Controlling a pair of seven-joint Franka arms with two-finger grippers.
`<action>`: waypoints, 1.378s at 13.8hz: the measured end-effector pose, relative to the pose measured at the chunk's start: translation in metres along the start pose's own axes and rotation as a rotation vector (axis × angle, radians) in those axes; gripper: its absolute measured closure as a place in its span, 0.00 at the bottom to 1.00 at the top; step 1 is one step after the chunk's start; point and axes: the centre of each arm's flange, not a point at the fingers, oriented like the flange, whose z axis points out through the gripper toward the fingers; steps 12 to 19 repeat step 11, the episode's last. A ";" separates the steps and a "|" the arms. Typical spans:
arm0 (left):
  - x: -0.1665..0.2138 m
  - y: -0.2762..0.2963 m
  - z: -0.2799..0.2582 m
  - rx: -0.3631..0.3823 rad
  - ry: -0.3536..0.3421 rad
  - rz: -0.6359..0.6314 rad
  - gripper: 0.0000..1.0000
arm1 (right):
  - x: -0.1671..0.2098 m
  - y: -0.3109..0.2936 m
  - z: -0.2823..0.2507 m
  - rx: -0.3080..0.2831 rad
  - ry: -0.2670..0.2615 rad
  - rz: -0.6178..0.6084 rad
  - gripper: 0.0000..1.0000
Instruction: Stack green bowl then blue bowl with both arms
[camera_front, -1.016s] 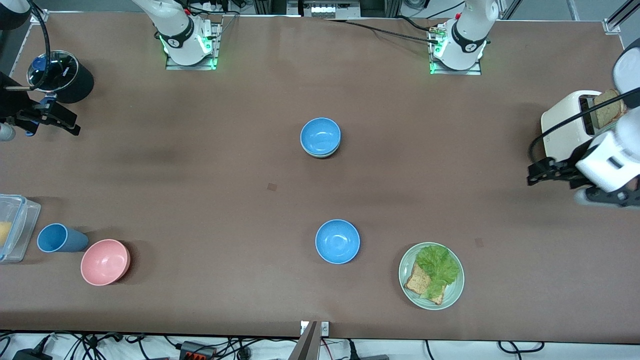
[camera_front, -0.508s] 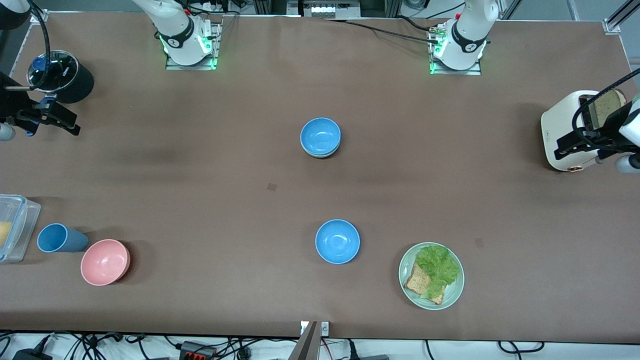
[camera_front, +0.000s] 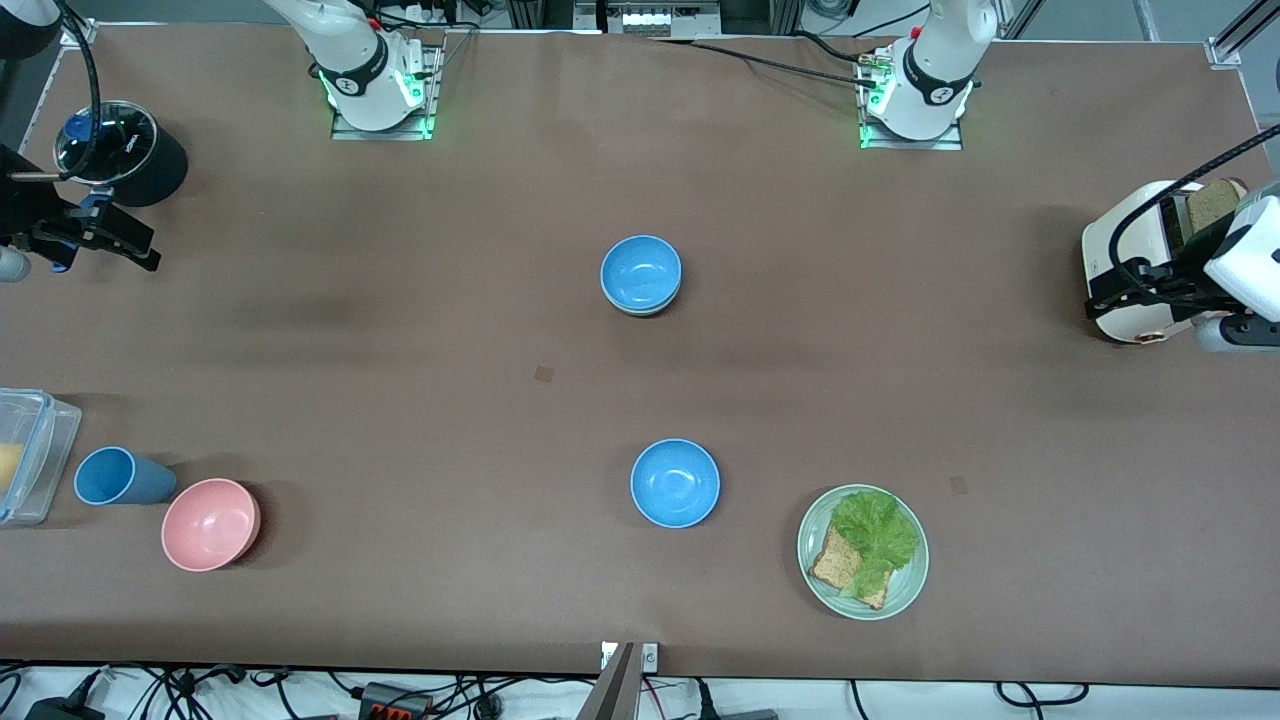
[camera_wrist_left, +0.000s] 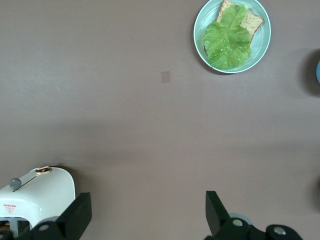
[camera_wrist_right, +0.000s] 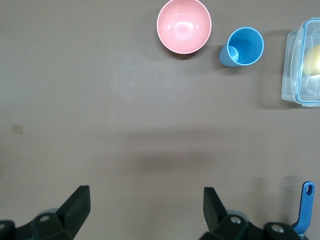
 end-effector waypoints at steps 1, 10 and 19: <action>0.000 -0.002 0.000 0.000 0.000 -0.003 0.00 | 0.000 0.000 0.000 0.000 0.000 0.000 0.00; 0.000 -0.003 -0.001 0.000 0.000 -0.005 0.00 | 0.000 0.000 0.000 0.000 0.000 0.000 0.00; 0.000 -0.003 -0.001 0.000 -0.001 -0.005 0.00 | 0.000 0.000 0.000 0.000 0.000 0.000 0.00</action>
